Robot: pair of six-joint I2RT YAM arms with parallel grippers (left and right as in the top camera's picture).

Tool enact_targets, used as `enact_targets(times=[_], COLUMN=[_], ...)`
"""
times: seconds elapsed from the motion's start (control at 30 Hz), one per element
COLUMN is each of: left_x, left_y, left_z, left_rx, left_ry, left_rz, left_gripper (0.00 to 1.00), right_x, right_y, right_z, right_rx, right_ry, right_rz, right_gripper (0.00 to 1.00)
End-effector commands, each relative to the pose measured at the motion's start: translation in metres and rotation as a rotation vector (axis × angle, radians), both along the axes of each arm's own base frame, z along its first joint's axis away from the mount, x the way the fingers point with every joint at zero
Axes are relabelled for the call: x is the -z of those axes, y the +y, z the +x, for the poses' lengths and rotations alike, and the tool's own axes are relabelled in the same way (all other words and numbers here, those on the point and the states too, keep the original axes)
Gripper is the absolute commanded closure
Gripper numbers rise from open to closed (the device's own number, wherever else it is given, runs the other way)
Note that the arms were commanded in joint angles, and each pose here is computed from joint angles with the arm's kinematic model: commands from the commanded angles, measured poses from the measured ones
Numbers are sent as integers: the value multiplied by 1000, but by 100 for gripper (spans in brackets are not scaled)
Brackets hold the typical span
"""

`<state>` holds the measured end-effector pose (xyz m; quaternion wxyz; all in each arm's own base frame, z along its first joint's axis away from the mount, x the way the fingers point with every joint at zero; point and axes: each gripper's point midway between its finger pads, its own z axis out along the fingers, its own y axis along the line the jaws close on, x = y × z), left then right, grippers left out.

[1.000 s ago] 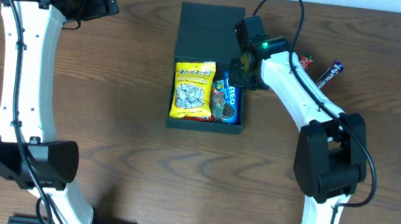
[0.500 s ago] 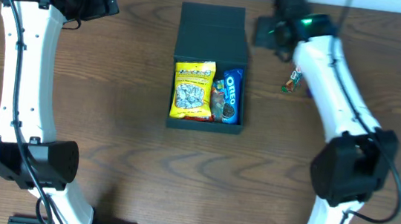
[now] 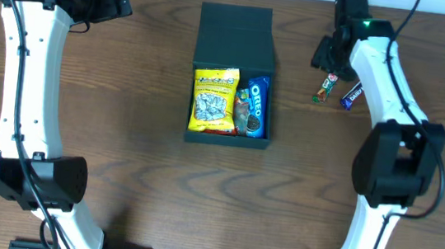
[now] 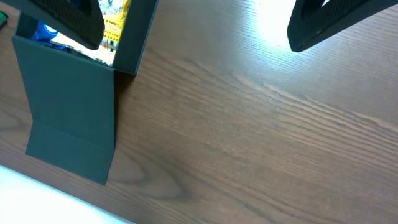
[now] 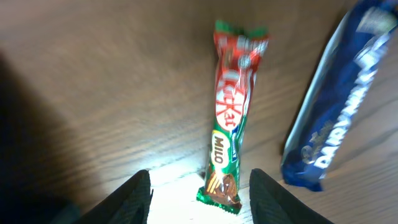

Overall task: Pack container
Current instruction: 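Grasp the red KitKat Milo bar with the right gripper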

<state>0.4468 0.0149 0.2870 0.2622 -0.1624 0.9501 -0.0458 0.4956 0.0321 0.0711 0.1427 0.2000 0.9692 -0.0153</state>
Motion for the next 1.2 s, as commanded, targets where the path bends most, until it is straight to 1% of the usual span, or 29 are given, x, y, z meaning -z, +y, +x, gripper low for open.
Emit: enact_targets(times=[0.0, 0.2, 0.33, 0.63, 0.73, 1.17], left_x=[-9, -9, -9, -10, -10, -11], left_y=[3, 3, 3, 3, 3, 3], left_z=[0, 0, 0, 2, 2, 2], left_rx=[-4, -4, -4, -5, -5, -6], left_ry=[-23, -23, -23, -31, -32, -35], left_rz=[10, 10, 11, 14, 14, 14], left_gripper=[5, 5, 5, 5, 5, 5], right_x=[22, 48, 64, 66, 67, 78], right_y=[4, 4, 6, -3, 0, 6], right_z=[-8, -15, -18, -13, -11, -10], right_rx=[47, 65, 69, 89, 87, 68], right_ry=[59, 122, 161, 146, 139, 126], right_rz=[22, 23, 61, 72, 102, 139], right_gripper=[50, 50, 50, 50, 50, 52])
